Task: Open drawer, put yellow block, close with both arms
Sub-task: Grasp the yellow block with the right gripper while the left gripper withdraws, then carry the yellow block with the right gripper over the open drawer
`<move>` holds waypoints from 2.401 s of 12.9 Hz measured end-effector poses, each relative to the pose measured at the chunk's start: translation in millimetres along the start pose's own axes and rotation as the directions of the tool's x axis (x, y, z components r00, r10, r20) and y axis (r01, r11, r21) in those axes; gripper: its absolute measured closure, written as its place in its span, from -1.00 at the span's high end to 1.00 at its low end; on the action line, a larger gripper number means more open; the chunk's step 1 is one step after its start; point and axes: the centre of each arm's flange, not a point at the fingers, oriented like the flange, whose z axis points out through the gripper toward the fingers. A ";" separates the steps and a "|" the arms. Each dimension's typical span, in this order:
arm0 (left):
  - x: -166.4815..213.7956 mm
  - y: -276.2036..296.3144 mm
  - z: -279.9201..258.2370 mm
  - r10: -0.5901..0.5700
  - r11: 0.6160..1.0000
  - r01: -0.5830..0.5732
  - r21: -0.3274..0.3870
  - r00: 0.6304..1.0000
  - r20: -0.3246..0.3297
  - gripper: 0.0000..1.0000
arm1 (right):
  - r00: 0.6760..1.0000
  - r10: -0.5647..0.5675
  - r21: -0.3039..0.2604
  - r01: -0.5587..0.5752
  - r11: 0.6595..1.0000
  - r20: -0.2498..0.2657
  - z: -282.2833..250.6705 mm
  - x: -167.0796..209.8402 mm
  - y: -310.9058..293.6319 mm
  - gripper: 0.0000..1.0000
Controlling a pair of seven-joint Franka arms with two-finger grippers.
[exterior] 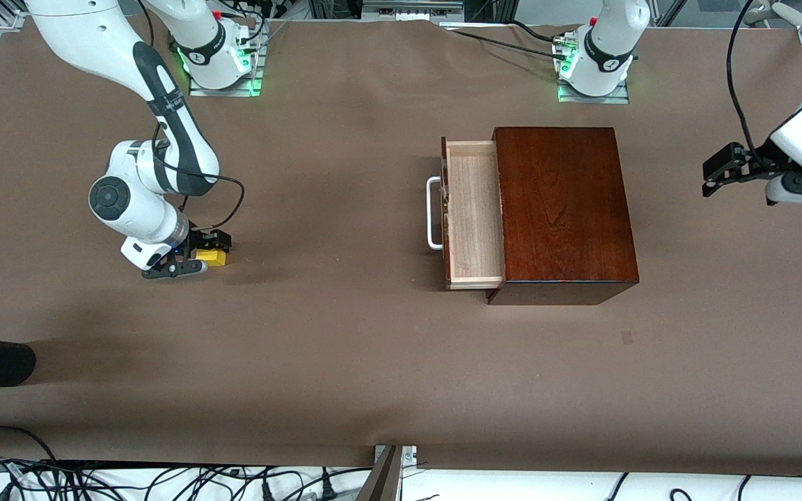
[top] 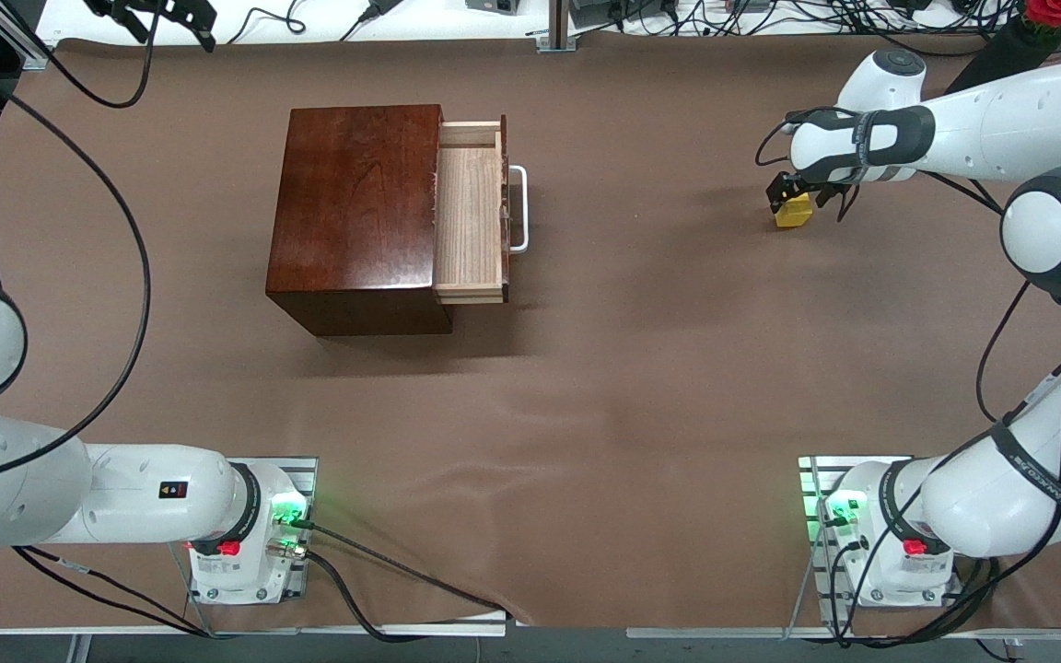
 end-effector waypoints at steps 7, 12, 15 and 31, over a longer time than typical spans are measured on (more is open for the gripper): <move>-10.9 -4.8 9.7 -0.009 1.000 0.010 -0.006 0.999 0.053 1.00 | 1.000 0.000 -0.001 0.000 1.000 0.007 3.6 -1.1 0.1 0.45; -10.9 -4.8 9.7 -0.009 1.000 0.009 -0.006 0.999 0.053 1.00 | 1.000 0.000 -0.001 0.000 1.000 0.008 4.4 -1.2 0.3 0.11; -10.9 -4.2 9.7 -0.008 1.000 0.008 -0.006 0.999 0.053 1.00 | 0.999 -0.051 0.000 0.051 0.999 -0.008 -3.8 4.6 -0.8 0.11; -5.4 3.2 6.2 0.006 1.000 -0.006 -0.006 0.999 0.049 1.00 | 0.680 -0.732 -0.025 0.732 0.681 -0.038 -276.2 30.4 -323.1 0.11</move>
